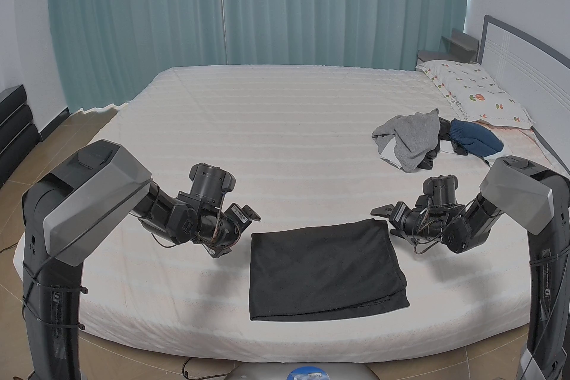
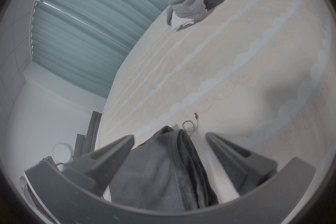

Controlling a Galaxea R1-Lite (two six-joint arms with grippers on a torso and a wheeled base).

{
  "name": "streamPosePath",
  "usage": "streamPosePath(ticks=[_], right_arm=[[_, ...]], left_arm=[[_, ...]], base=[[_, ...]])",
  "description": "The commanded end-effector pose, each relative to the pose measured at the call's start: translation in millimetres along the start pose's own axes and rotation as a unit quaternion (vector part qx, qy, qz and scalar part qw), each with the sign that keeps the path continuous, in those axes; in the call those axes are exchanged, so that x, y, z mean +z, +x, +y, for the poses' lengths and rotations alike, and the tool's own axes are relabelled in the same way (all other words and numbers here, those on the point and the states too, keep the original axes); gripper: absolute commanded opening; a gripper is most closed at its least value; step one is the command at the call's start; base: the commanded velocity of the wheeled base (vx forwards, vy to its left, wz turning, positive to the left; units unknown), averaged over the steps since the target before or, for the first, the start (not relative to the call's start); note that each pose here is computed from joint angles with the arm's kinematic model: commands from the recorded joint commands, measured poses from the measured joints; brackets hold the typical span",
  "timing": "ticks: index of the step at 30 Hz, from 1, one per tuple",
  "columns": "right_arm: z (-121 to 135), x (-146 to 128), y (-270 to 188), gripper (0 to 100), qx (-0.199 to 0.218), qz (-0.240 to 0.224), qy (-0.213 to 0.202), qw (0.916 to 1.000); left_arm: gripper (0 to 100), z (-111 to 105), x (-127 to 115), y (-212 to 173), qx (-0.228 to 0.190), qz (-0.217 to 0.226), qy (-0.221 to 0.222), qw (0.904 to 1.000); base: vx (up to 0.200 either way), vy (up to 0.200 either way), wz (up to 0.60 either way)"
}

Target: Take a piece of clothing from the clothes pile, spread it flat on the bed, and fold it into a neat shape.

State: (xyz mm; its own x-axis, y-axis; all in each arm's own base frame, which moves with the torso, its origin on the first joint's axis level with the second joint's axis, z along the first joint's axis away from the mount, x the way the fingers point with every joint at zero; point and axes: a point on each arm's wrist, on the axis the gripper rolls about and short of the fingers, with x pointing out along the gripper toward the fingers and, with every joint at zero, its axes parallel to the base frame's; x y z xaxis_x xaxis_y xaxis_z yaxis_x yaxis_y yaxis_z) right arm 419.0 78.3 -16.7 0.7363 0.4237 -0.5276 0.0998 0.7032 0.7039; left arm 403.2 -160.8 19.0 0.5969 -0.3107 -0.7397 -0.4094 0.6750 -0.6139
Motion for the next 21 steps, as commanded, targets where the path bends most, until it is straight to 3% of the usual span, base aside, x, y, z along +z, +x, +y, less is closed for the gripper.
streamPosePath(ticks=[1,9,14,21], right_arm=[[8,-1,-31,100,-0.002,0.002,0.008,1.0000],[-16,-20,-82,100,-0.014,-0.004,0.045,0.9989],[-15,-35,-114,100,-0.001,-0.026,0.065,0.9975],[-20,-44,-124,100,0.019,-0.038,0.137,0.9897]], left_arm=[[100,4,-1,-3,0.002,0.007,-0.003,1.0000],[100,13,-6,-15,-0.005,0.013,0.013,0.9998],[100,16,-11,-16,-0.009,0.015,0.021,0.9996],[100,18,-17,-15,-0.004,0.021,0.047,0.9987]], base=[[0.000,0.000,0.00],[0.000,0.000,0.00],[0.000,0.000,0.00],[-0.171,0.000,0.00]])
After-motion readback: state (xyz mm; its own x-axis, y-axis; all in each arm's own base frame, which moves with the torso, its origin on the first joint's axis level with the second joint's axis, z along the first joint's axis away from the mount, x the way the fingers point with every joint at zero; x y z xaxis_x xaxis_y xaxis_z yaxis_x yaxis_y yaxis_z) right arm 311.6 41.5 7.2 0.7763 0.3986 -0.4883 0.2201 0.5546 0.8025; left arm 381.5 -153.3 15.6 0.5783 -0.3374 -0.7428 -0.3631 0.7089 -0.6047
